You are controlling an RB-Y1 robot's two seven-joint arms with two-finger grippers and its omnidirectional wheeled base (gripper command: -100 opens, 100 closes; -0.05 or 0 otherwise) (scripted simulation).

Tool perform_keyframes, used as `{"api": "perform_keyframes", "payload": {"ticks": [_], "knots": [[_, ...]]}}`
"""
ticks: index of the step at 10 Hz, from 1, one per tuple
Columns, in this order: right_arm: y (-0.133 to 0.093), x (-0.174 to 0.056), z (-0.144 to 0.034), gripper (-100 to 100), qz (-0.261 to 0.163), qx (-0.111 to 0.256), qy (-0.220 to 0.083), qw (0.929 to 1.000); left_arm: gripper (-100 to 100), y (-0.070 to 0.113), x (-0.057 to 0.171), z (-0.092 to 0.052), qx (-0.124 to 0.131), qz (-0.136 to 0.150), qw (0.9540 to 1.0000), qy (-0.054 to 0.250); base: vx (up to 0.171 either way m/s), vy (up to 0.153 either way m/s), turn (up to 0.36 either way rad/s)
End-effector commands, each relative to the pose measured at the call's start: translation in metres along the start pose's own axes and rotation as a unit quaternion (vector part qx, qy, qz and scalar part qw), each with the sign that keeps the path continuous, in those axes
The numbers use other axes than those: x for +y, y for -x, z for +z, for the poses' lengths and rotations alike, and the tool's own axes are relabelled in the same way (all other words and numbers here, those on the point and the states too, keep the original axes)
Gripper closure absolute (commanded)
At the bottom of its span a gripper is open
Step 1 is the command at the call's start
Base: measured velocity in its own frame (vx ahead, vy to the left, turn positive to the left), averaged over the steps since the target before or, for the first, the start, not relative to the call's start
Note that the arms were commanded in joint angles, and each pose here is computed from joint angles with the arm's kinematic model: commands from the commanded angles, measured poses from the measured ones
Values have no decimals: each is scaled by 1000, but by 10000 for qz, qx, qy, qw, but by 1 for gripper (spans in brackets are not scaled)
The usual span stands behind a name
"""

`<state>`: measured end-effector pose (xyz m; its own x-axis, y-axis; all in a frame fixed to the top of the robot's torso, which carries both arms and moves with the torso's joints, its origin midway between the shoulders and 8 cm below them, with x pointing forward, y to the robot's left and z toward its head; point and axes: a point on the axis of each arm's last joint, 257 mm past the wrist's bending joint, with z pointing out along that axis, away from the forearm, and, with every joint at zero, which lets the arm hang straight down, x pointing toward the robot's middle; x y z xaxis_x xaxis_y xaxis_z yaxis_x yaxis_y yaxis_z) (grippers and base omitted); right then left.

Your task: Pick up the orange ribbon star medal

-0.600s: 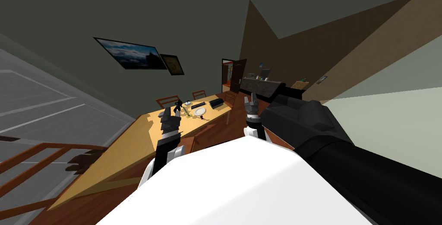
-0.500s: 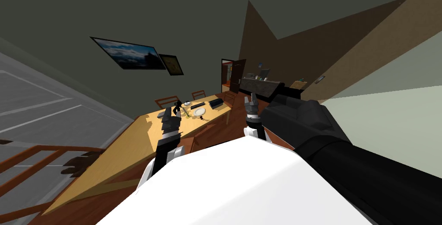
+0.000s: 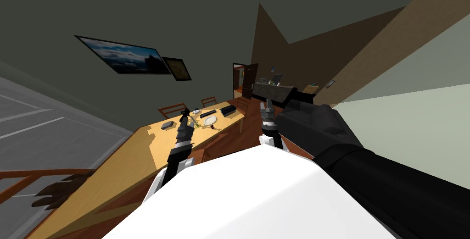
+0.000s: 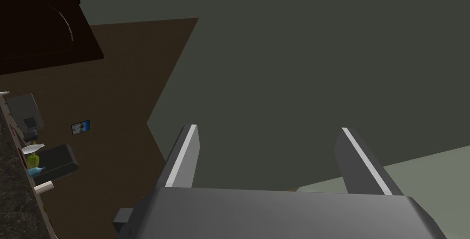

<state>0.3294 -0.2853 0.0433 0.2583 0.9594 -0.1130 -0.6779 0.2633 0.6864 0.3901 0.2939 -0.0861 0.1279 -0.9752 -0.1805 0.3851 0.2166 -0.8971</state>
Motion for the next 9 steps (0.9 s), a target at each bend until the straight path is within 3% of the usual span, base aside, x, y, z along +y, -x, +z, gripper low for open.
{"api": "perform_keyframes", "payload": {"ticks": [1, 6, 7, 9], "knots": [[0, 0, 0, 0, 0, 0, 0, 10000, -100, -1, 14, -1, 55, 80, 9998, 147, 52, 0, -54], [0, 0, 0, 0, 0, 0, 0, 10000, -100, -3, 84, -12, 290, 440, 9944, 918, 44, 2, -90], [0, 0, 0, 0, 0, 0, 0, 10000, -100, -3, 88, -13, 292, 439, 9940, 954, 34, 3, -31], [0, 0, 0, 0, 0, 0, 0, 10000, -100, -3, 122, -20, 386, 584, 9886, 1330, 34, 2, -78]]}}
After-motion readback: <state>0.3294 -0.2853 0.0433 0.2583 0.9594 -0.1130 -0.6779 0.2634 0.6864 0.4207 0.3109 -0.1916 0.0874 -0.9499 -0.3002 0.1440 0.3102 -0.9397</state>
